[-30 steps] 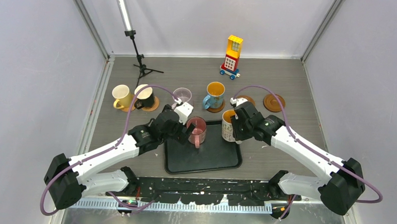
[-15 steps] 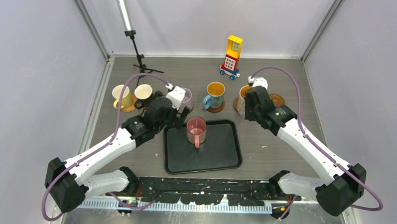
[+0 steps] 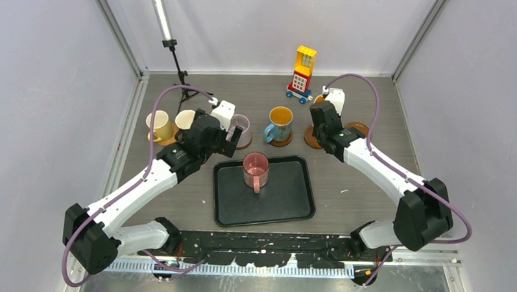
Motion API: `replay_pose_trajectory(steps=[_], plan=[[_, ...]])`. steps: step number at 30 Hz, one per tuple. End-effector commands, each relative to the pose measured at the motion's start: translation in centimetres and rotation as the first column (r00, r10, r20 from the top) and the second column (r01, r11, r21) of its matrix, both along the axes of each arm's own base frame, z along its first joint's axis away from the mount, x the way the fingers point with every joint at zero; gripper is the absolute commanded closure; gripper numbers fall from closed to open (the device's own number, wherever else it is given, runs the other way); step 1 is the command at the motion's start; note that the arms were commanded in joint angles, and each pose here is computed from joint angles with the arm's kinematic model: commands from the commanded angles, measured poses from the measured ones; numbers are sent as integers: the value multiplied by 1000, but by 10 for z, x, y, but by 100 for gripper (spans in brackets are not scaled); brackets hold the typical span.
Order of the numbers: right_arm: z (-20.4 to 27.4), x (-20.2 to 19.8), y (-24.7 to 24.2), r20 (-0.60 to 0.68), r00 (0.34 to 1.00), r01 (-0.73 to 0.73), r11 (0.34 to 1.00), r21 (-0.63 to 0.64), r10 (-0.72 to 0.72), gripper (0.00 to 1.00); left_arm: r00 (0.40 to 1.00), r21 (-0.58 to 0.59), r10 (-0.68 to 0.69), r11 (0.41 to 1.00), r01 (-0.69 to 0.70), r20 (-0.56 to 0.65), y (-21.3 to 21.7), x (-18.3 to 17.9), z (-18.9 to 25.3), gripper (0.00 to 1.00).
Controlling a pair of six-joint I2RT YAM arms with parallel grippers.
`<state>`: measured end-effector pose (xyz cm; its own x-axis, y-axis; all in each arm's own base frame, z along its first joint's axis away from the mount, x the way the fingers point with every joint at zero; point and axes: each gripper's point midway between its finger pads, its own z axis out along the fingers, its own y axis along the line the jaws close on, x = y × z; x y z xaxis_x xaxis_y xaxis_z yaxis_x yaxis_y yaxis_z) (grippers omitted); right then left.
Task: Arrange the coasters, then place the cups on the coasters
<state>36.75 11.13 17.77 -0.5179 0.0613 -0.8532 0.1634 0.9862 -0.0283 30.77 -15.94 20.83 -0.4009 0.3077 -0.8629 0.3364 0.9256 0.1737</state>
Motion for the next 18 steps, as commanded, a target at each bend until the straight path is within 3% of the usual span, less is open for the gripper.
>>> replay_pose_trajectory(steps=[1, 18], plan=[[39, 37, -6, 188, 974, 106, 985, 133, -130, 100, 998, -21, 15, 1000, -14, 55, 2, 9, 25, 0], [-18, 69, -7, 150, 972, 145, 967, 209, -179, 100, 1000, 36, -9, 999, 8, 28, 6, 10, 24, 0]])
